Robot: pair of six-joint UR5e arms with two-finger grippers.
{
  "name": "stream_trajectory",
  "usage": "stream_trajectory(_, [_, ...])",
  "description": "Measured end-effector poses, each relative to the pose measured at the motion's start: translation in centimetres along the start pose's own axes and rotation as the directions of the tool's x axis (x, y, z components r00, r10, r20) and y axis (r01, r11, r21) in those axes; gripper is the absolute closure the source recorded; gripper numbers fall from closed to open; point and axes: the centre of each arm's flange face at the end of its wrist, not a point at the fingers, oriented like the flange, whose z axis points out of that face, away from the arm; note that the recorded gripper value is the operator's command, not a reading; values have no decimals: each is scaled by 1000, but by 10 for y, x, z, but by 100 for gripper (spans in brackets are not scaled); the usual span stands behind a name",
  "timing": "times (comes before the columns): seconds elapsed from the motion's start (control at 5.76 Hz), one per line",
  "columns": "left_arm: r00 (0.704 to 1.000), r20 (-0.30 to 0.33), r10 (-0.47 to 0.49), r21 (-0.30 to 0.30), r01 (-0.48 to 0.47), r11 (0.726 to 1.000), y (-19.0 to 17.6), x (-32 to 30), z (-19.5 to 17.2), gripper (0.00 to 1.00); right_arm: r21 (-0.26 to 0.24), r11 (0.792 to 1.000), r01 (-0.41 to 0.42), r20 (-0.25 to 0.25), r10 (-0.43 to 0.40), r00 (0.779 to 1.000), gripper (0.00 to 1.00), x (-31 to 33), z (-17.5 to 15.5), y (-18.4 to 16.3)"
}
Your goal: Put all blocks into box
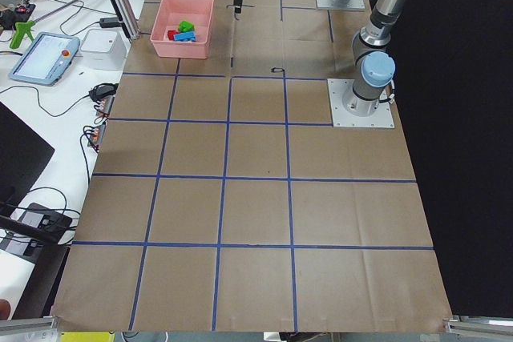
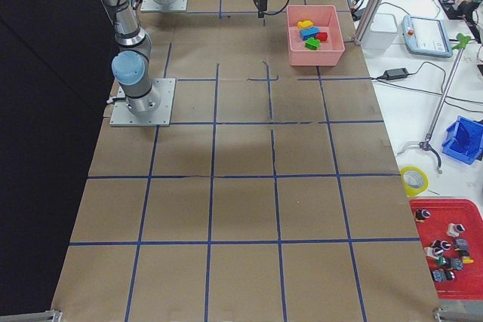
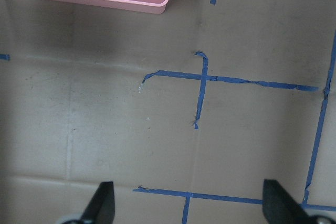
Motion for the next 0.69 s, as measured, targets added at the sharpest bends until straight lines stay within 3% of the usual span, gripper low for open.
stream_trajectory(0.69, [1000,12,2,14,-2,1000,1,2,-3,0,-33,999,1,1,-1,1000,0,-1,3,7])
